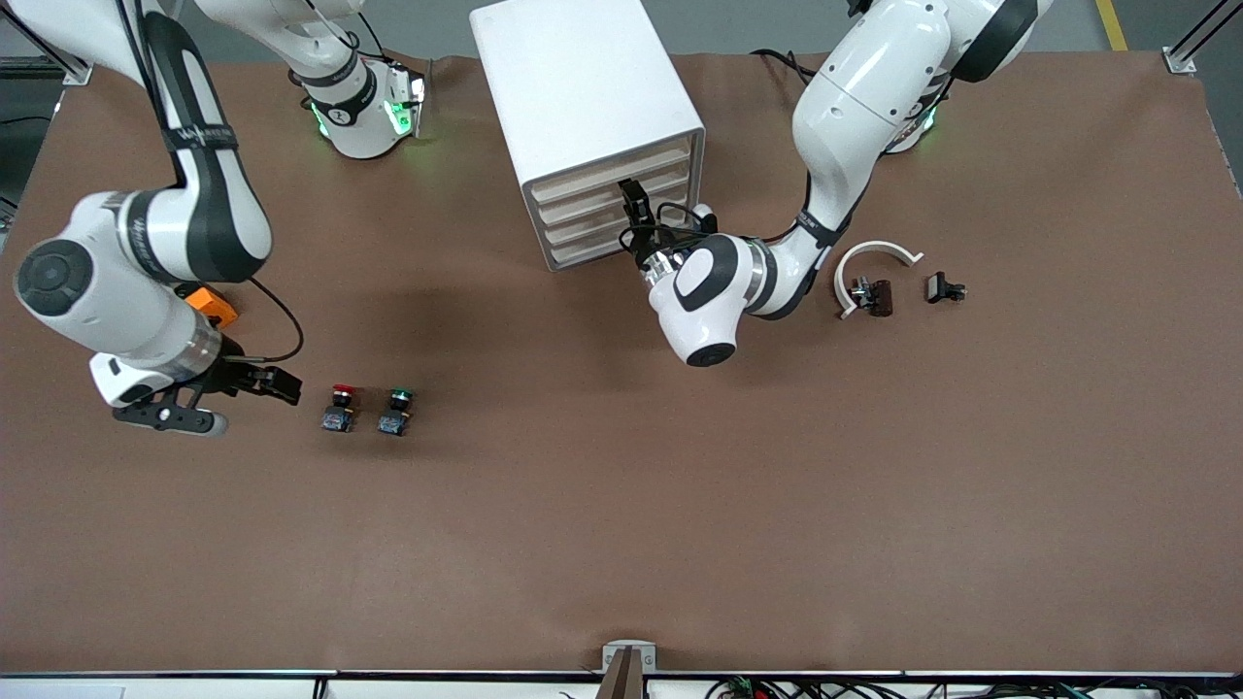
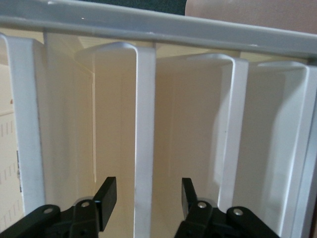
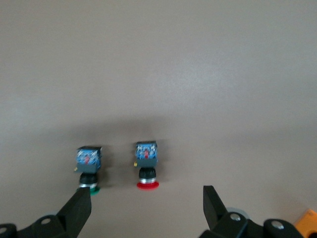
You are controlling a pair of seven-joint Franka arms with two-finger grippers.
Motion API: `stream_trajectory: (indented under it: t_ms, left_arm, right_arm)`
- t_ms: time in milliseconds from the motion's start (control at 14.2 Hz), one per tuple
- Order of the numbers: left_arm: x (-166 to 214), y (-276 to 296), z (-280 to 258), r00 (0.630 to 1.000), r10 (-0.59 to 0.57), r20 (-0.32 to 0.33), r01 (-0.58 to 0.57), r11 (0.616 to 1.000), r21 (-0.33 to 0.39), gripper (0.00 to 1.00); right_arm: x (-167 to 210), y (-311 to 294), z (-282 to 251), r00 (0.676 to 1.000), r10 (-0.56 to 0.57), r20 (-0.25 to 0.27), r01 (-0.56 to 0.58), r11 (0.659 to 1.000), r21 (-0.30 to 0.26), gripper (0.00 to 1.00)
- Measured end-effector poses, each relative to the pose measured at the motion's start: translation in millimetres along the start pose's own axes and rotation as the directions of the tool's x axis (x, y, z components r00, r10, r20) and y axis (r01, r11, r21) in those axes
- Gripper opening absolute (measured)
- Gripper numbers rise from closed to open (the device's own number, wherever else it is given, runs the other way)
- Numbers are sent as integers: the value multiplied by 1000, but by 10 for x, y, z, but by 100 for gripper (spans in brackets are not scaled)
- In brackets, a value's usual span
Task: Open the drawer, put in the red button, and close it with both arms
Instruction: 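Pull the drawer open with the left gripper while the right gripper grasps the red button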
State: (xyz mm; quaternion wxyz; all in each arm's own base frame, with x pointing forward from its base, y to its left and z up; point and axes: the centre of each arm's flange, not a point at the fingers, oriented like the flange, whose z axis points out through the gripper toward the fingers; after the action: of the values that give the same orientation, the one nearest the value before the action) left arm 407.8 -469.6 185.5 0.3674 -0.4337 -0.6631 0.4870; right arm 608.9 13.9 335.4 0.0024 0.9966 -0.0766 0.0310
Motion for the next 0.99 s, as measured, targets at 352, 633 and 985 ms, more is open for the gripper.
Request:
stream_trajectory:
  t_ms: [352, 633, 985]
  left_arm:
    - [12, 94, 70, 1000, -14, -8, 15, 999, 30, 28]
    - [10, 72, 45, 1000, -11, -6, 11, 999, 39, 16]
    - [110, 133, -232, 999, -13, 37, 12, 999, 43, 10]
  right_arm:
    - [-88, -50, 900, 1000, -13, -19, 13, 1000, -5, 100]
    - [-113, -109, 1328, 999, -25, -42, 25, 1000, -5, 100]
    - [-177, -163, 1615, 999, -35, -31, 34, 999, -8, 100]
